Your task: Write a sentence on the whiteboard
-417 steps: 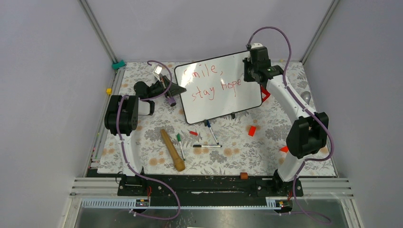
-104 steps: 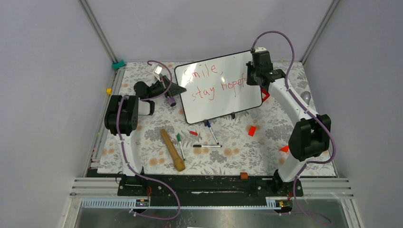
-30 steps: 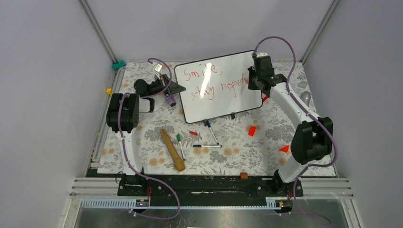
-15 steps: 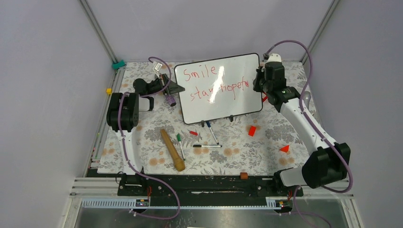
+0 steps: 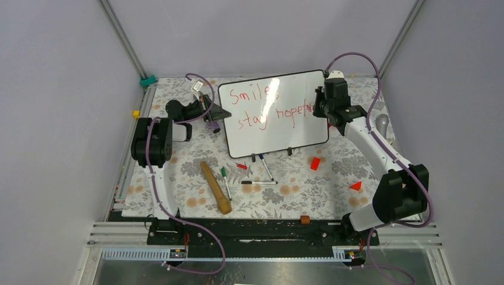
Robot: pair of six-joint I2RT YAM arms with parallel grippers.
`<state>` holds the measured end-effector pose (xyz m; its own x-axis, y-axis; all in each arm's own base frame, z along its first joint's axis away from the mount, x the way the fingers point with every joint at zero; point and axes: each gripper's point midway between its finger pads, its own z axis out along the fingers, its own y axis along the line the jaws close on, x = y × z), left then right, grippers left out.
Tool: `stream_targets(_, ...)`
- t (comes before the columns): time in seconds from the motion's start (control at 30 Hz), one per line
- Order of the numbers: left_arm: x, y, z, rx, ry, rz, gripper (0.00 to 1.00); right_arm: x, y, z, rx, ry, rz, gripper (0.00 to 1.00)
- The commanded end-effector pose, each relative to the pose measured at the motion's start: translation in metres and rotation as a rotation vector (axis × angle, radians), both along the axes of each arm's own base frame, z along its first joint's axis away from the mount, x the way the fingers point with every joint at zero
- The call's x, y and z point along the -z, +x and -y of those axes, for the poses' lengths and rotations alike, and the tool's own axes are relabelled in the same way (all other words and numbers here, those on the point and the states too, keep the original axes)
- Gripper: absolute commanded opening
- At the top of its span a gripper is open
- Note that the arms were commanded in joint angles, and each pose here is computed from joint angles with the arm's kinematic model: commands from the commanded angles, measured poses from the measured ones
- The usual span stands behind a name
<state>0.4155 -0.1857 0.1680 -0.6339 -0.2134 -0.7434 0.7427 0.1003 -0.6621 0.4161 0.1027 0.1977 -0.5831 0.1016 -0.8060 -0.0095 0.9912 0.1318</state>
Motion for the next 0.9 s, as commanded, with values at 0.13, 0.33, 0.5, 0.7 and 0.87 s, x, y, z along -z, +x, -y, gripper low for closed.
stream_targets(0.13, -0.011, -0.023, 0.005, 0.110, 0.044, 0.092, 0.00, -0.018, 0.012, 0.004, 0.025, -0.009, 0.052, 0.00)
stream_targets(0.33, -0.011, -0.024, 0.005, 0.110, 0.044, 0.092, 0.00, -0.018, 0.011, 0.009, 0.039, -0.028, 0.055, 0.00)
stream_targets(0.5, -0.012, -0.024, 0.005, 0.109, 0.044, 0.095, 0.00, -0.018, 0.010, 0.011, 0.043, -0.033, 0.057, 0.00)
stream_targets(0.7, -0.012, -0.024, 0.005, 0.110, 0.045, 0.098, 0.00, -0.012, 0.012, 0.008, 0.031, -0.030, 0.037, 0.00)
stream_targets(0.87, -0.013, -0.024, 0.005, 0.108, 0.045, 0.098, 0.00, -0.006, 0.013, 0.008, 0.034, -0.040, 0.020, 0.00)
